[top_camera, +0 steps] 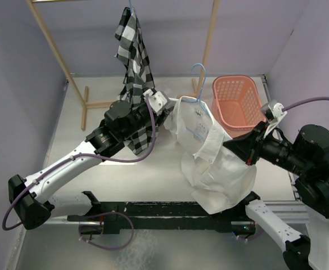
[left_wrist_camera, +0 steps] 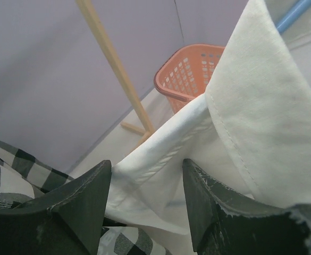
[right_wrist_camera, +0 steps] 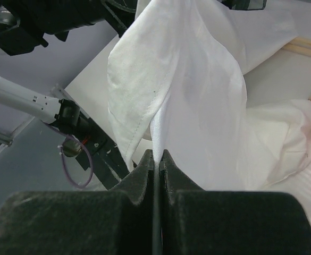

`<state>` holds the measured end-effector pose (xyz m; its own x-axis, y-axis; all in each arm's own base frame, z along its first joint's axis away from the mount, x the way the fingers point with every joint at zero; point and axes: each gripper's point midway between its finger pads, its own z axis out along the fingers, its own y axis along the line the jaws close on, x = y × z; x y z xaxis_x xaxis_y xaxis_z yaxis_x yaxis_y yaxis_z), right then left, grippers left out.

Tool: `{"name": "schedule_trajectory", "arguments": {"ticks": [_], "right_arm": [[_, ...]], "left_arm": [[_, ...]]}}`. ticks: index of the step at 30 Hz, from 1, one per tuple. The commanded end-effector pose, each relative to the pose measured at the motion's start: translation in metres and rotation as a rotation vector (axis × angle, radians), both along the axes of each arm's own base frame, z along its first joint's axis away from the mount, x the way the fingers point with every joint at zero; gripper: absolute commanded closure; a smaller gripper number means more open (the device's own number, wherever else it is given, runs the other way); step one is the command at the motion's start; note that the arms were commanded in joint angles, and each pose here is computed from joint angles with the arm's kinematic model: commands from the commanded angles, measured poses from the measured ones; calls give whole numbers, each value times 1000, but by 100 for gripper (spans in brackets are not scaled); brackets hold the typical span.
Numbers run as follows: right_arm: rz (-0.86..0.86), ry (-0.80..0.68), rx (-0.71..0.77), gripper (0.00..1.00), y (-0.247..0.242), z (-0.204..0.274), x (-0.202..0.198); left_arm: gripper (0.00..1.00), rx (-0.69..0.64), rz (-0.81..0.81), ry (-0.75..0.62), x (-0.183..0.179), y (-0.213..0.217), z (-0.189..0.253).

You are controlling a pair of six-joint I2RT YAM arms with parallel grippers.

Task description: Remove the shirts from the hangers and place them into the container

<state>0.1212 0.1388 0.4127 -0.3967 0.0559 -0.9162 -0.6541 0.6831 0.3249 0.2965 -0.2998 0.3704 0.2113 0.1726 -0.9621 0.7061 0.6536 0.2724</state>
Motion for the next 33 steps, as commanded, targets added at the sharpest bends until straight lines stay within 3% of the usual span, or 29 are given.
{"name": "schedule_trajectory", "arguments": {"ticks": [1, 10, 14, 17, 33], "right_arm": [[74, -72, 60, 100, 12, 23, -4], [98, -57, 61, 100, 14, 20, -7], [100, -54, 59, 100, 15, 19, -6], [94, -48, 57, 100, 14, 18, -5], [40, 37, -10, 98, 4, 0, -6]], "left_arm": [[41, -77, -31, -165, -5, -3, 34], [47, -124, -102, -254, -16, -13, 56], [72, -100, -196, -270, -27, -24, 54], [100, -53, -247, -263, -35, -28, 48], [100, -29, -79, -421, -22, 2, 49]]}}
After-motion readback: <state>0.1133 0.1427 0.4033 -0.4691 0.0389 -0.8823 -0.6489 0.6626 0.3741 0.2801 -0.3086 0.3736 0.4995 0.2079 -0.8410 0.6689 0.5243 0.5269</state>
